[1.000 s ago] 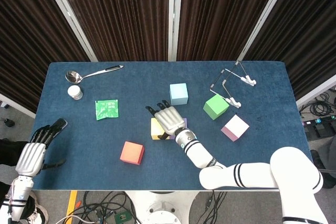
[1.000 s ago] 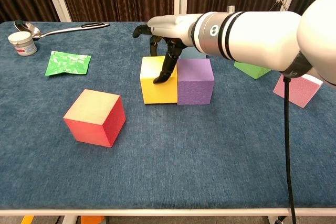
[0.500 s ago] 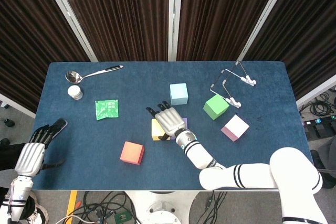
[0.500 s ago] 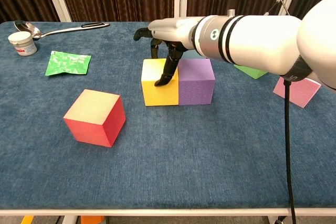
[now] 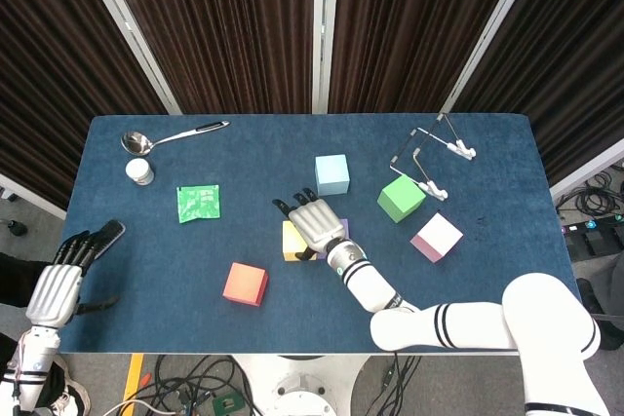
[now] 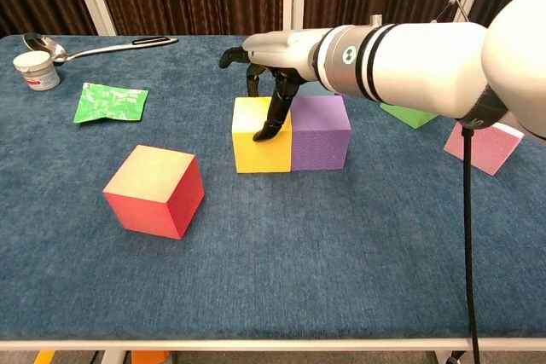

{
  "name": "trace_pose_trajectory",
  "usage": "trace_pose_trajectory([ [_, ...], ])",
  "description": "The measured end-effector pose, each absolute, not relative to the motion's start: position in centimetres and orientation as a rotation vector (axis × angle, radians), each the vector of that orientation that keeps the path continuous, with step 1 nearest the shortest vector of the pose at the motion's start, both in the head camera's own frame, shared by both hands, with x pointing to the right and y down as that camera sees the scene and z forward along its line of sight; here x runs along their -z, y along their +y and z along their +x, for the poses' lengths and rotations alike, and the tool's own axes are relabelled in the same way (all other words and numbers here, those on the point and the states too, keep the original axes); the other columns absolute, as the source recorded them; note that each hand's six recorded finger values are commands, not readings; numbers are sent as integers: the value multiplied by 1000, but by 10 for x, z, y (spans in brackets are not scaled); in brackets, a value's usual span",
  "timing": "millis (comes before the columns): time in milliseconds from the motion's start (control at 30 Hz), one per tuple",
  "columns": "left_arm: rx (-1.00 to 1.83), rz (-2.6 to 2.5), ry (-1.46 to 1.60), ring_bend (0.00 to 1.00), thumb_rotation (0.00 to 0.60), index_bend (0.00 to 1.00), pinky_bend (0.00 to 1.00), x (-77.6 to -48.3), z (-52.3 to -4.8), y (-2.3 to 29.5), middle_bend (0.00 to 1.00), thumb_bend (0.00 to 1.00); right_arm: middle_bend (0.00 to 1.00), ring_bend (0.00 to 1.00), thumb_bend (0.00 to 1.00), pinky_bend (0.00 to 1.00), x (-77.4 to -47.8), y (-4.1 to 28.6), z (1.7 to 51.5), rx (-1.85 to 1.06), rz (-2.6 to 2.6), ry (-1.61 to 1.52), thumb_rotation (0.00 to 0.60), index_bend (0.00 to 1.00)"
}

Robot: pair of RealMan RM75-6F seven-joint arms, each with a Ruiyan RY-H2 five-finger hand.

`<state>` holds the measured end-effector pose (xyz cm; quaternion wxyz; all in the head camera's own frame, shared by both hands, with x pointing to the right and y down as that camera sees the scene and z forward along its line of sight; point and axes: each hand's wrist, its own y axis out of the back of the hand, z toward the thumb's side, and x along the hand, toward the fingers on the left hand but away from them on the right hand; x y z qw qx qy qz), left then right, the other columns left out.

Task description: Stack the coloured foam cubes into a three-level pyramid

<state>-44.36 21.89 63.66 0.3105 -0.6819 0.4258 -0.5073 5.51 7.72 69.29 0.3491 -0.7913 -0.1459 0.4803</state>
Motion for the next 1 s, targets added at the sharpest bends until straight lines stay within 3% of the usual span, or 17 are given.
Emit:
trace_pose_trajectory([
  [267, 1342, -1801, 1123, 0, 600, 146, 73, -636, -444, 219, 87, 0, 160, 0, 0, 0, -693, 78, 56, -1254, -2075, -362, 600, 0],
  [500, 1341, -1802, 1133, 0, 600, 146, 73, -636, -444, 219, 87, 0, 136, 0, 0, 0, -688, 77, 56, -1242, -2096, -371, 600, 0],
  [700, 1328, -1802, 1142, 0, 600, 146, 73, -632, -445, 217, 87, 0, 121, 0, 0, 0, -658, 69, 69, -1180, -2097, -415, 600, 0],
  [1000, 1318, -1795, 1146, 0, 600, 146, 73, -630, -438, 213, 87, 0, 141, 0, 0, 0, -606, 43, 160, -1181, -1918, -483, 600, 0],
])
